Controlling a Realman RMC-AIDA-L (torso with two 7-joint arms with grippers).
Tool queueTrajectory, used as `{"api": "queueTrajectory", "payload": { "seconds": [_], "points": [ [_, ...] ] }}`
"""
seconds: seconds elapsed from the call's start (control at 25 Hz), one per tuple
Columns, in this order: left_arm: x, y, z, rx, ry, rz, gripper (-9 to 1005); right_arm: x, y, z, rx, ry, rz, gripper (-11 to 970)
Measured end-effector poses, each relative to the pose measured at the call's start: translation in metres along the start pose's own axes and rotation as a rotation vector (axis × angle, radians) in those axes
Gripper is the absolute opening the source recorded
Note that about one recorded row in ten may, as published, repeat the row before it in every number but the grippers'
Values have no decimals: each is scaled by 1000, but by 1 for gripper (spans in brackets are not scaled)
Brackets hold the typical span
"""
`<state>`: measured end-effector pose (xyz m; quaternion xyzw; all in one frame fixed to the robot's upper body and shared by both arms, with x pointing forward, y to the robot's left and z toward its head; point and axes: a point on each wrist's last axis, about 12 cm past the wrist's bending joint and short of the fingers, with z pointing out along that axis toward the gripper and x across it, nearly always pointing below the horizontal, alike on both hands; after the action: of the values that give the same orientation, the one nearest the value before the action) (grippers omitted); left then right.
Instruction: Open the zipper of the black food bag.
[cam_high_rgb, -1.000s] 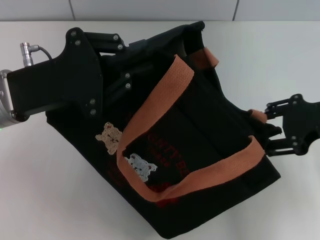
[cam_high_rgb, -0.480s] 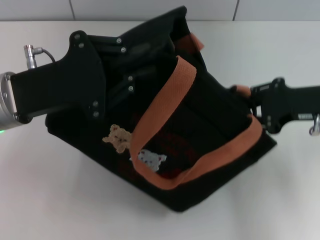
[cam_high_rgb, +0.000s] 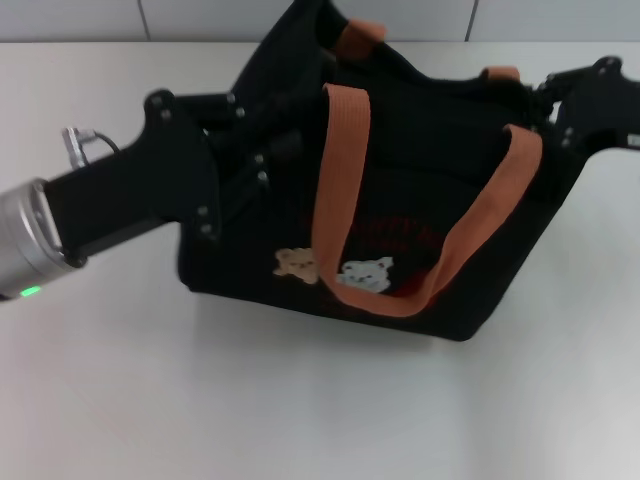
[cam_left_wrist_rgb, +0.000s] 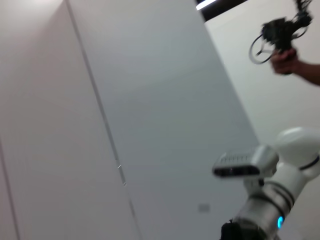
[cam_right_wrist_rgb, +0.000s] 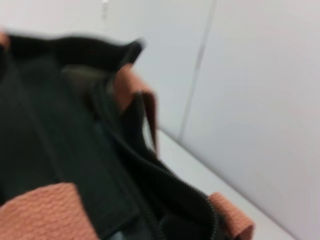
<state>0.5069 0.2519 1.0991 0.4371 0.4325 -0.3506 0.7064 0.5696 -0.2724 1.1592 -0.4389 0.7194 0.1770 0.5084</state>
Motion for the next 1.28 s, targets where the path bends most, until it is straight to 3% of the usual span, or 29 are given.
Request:
{"api": "queueTrajectory", "payload": {
  "seconds": [0.24,0.48,0.8,0.96,1.12,1.28],
  "points": [
    [24,-15,3,-74,70,-101,199,-5,-13,4,83,-26,18,158],
    [33,-25,5,-113,90,-185,201,-9,-15,2,101,-66,39,119],
    [34,-26,-2,-156,91,-213,358,-4,-16,-9,137,-67,46,235],
    [22,-24,-21,-223,25,-176,457,-3,-18,-30,185,-145,96,293],
    [5,-25,-40,-207,-32,-149,615,3,-13,-57,147,-297,181,467],
    [-4,-31,-50,-112,-20,-176,765,15,10,-80,0,-451,186,649]
  ]
}}
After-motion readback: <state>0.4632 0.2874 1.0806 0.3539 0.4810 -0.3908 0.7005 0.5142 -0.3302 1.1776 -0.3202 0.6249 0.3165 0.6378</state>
